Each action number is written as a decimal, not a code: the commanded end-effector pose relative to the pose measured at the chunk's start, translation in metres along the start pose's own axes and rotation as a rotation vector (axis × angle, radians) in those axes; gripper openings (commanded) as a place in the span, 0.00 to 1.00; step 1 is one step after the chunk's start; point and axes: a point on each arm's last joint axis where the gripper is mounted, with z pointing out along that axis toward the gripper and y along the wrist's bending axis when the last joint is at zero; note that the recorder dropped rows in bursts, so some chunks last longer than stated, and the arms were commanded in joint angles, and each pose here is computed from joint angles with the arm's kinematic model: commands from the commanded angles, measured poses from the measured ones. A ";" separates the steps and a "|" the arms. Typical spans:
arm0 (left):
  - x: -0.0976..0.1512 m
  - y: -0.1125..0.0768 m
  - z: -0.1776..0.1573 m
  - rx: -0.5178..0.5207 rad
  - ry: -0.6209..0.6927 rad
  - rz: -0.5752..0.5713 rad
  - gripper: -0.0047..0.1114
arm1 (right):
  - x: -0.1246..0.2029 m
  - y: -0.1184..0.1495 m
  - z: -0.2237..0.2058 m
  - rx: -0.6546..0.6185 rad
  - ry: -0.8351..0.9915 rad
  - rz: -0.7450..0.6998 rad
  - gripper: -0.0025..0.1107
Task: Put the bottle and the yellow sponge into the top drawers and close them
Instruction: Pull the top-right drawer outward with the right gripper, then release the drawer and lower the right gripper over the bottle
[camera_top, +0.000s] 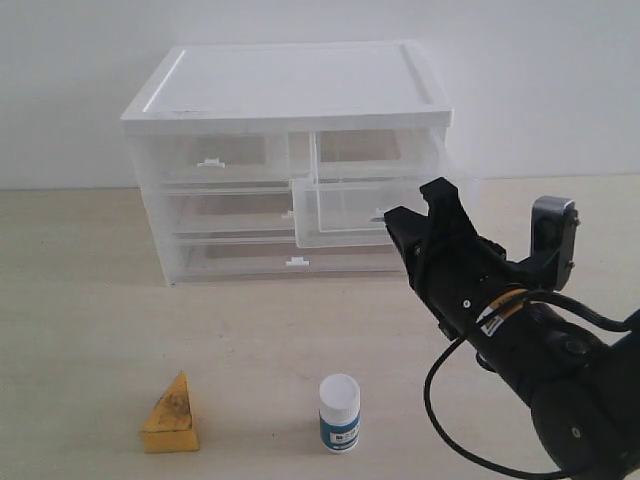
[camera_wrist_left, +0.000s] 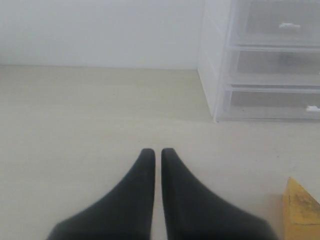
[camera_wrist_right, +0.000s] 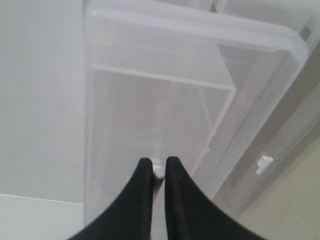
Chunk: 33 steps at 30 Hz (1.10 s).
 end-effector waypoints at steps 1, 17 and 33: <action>0.000 0.000 0.000 0.002 -0.010 0.007 0.08 | -0.001 0.008 -0.007 -0.025 0.013 -0.025 0.02; 0.000 0.000 0.000 0.002 -0.010 0.007 0.08 | 0.006 0.010 -0.008 -0.048 0.090 -0.055 0.02; 0.000 0.000 0.000 0.002 -0.010 0.007 0.08 | 0.002 -0.003 -0.024 0.023 0.071 -0.056 0.02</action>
